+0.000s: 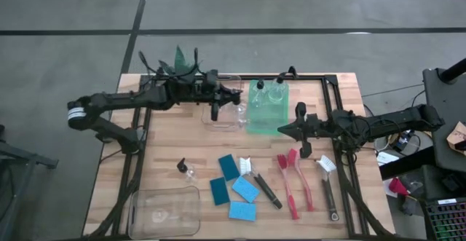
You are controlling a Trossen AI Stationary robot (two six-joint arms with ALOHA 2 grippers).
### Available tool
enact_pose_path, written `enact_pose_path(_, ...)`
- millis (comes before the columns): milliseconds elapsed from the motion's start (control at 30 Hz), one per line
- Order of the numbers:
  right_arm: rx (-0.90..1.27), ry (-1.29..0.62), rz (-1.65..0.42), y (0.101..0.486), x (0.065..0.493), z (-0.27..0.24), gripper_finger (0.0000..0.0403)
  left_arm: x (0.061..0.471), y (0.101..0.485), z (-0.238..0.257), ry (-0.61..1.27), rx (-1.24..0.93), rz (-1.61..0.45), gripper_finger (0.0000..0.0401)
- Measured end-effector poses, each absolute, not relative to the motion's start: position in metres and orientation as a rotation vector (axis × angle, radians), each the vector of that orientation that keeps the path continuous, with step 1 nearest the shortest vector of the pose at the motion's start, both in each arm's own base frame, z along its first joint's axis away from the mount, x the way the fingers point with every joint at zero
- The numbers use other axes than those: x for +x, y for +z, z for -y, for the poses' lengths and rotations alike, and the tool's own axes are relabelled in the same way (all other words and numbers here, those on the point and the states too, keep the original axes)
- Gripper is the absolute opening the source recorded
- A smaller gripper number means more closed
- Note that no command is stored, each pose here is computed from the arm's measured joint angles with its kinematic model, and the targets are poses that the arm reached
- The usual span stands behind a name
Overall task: Pick & Place Kitchen Sink Supplies
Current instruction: Put the transparent soap dispenser into the green bin
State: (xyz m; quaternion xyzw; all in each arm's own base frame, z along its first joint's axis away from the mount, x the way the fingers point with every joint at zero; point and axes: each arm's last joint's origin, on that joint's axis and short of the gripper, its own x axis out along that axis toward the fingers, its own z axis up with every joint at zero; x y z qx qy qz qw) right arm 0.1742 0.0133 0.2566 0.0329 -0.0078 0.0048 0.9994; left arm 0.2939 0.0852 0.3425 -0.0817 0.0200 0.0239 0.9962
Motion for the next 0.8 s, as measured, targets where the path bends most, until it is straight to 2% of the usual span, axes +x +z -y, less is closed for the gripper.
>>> enact_pose_path(400,0.05,0.01,0.02,0.256,0.168,-0.013,0.0008,0.337,0.316,-0.096,0.071,-0.109,-0.025,0.0032)
enact_pose_path(800,0.053,-0.047,0.04,0.251,0.16,-0.01,0.0008,0.384,0.307,-0.105,0.067,-0.061,-0.045,0.0032)
